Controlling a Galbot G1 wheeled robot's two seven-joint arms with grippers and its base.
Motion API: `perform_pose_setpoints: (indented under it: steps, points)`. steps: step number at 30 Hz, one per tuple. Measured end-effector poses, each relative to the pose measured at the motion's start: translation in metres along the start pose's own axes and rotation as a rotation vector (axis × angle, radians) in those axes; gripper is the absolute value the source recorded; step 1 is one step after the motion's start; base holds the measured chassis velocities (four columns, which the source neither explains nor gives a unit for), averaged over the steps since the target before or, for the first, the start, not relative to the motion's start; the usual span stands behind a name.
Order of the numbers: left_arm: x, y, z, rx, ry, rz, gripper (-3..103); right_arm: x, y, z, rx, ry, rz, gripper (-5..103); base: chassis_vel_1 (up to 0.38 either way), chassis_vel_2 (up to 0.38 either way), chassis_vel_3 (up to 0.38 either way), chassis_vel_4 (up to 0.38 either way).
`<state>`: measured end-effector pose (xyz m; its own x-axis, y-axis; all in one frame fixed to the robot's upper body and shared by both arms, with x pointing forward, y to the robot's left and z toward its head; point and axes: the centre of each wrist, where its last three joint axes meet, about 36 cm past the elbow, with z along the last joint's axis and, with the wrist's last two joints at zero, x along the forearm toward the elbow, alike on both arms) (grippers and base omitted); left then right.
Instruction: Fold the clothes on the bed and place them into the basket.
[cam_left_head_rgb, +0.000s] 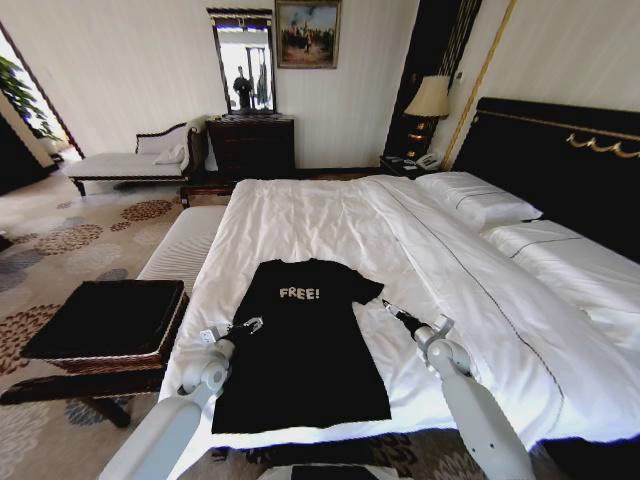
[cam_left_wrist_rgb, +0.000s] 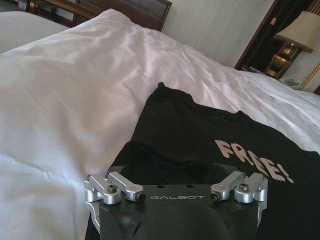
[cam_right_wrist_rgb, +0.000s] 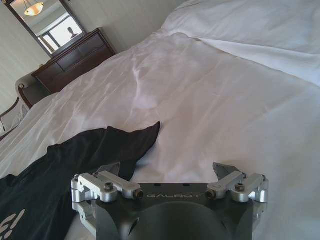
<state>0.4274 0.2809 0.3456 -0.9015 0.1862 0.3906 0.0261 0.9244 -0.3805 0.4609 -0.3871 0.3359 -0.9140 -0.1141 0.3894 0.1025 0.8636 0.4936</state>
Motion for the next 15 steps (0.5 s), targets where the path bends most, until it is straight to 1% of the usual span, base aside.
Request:
perform_pose_setpoints:
  steps: [3, 6, 9, 15]
  points:
    - [-0.007, 0.004, 0.001, -0.001, 0.006, -0.004, 94, 0.0, -0.002, -0.009, 0.003, -0.008, 0.001, 100, 0.0, 0.0, 0.0, 0.0]
    - [-0.009, 0.004, 0.002, 0.001, 0.005, -0.004, 94, 0.0, -0.003, -0.012, 0.004, -0.011, 0.002, 100, 0.0, 0.0, 0.0, 0.0]
    - [-0.014, 0.0, -0.004, -0.019, -0.012, 0.01, 94, 0.001, -0.003, -0.011, 0.002, -0.01, 0.006, 100, 0.0, 0.0, 0.0, 0.0]
    - [-0.022, 0.001, -0.006, -0.032, -0.011, 0.009, 94, 0.002, -0.005, -0.011, 0.001, -0.008, 0.01, 100, 0.0, 0.0, 0.0, 0.0]
